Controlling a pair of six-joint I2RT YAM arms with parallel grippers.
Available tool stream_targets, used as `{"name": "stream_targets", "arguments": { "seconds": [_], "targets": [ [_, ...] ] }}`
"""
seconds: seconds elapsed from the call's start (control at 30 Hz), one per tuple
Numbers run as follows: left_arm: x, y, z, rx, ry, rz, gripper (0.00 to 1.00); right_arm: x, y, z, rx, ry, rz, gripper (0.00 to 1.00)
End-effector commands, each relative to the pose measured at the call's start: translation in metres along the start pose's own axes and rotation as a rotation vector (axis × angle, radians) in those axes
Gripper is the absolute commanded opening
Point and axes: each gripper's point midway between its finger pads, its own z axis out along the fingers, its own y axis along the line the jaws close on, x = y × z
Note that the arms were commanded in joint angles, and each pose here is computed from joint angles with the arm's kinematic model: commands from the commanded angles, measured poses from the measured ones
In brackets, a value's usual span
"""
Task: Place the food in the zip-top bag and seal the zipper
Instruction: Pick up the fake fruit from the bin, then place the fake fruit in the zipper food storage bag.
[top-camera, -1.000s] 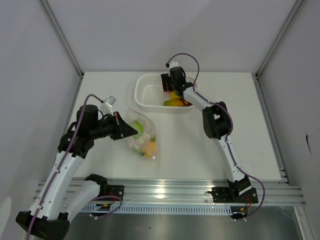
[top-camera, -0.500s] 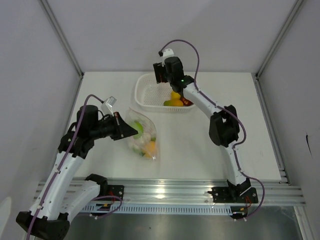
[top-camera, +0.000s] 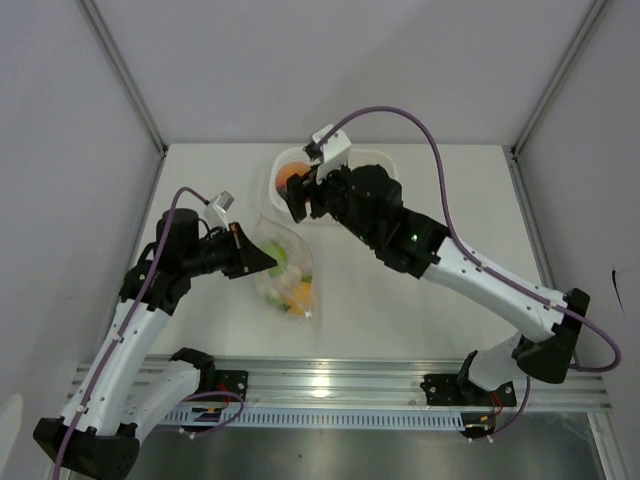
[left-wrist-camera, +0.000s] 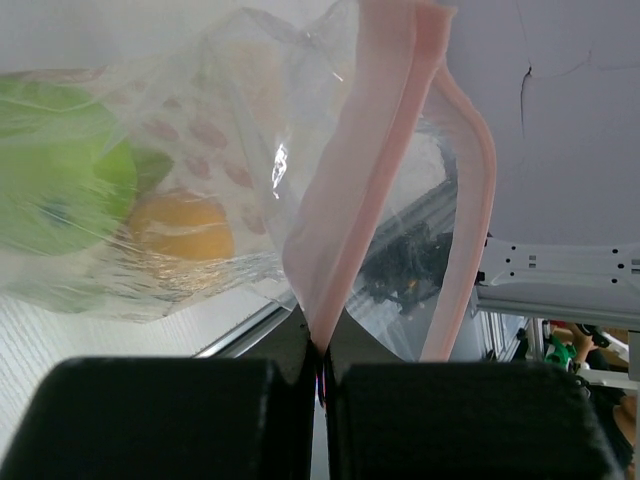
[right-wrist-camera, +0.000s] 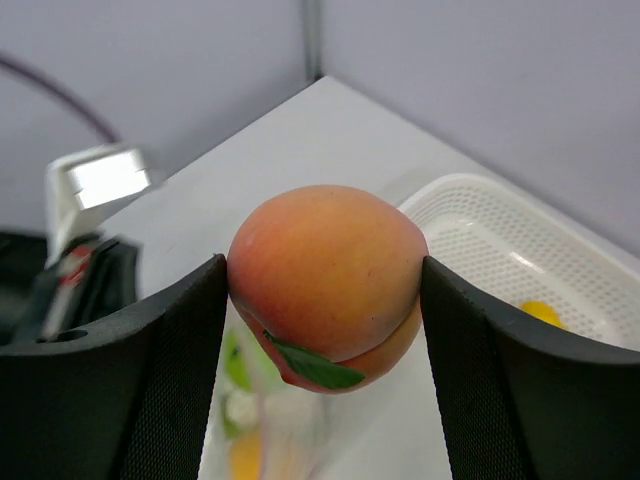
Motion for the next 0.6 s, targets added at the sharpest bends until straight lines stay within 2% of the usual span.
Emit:
{"name": "stream_targets", "arguments": {
  "seconds": [0.0, 0.1, 0.27, 0.57],
  "targets": [
    [0.000, -0.006, -0.001, 0.034, -0.008, 0.012, 0.01, -0.001, 0.021, -0.036, -0.040, 0.001, 0.017, 0.00],
    [0.001, -0.005, 0.000, 0.032, -0.007, 0.014, 0.00, -0.007, 0.056, -0.062, -0.157, 0.000, 0.066, 0.00],
    [-0.001, -0.006, 0.000, 0.035, -0.004, 0.018, 0.01, 0.013, 0.097, -0.085, -0.268, 0.055, 0.081, 0.00],
    [-0.003, -0.011, -0.005, 0.040, -0.014, 0.026, 0.01, 0.052, 0.102, -0.087, -0.268, 0.139, 0.082, 0.01]
  ]
}}
